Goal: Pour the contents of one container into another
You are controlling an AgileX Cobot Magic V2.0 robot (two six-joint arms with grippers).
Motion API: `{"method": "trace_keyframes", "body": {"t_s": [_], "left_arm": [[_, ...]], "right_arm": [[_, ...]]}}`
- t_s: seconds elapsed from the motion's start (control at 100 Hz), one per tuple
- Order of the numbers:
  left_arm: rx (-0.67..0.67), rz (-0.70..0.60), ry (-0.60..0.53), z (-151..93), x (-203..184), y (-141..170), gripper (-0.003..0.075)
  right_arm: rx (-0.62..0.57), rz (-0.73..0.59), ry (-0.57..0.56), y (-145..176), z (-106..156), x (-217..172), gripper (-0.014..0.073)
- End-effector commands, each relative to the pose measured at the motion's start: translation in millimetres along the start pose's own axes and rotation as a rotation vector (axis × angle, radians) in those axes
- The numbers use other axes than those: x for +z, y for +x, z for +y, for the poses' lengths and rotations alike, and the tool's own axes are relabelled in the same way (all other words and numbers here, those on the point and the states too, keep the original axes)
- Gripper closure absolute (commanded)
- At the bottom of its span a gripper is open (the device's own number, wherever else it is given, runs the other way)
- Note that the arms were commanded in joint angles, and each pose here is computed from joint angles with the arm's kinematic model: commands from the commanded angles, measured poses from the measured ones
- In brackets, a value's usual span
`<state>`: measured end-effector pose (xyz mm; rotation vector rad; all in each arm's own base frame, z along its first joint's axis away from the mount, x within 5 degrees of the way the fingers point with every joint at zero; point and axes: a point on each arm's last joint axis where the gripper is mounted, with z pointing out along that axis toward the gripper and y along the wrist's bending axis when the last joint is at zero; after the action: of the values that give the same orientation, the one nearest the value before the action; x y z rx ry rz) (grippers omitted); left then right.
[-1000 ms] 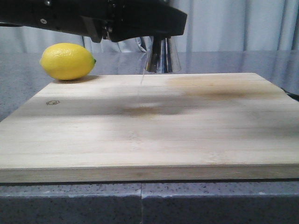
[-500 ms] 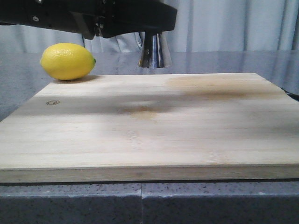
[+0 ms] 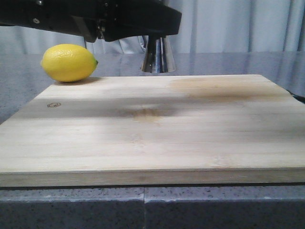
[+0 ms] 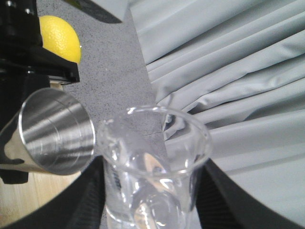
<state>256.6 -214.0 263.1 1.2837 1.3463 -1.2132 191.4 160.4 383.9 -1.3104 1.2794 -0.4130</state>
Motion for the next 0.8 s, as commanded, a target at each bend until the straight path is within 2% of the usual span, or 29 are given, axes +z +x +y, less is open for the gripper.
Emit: {"method": "trace_keyframes", "body": {"t_s": [0.0, 0.79], "left_arm": [[0.040, -0.139, 0.061, -11.3, -6.8, -31.4, 0.0739], [0.040, -0.139, 0.061, -11.3, -6.8, -31.4, 0.0739]], "right_arm": [[-0.030, -0.060, 0.062, -9.0, -15.5, -8.6, 0.0400], [-0.080, -0.048, 0.078, -8.1, -16.8, -8.1, 0.0400]]}}
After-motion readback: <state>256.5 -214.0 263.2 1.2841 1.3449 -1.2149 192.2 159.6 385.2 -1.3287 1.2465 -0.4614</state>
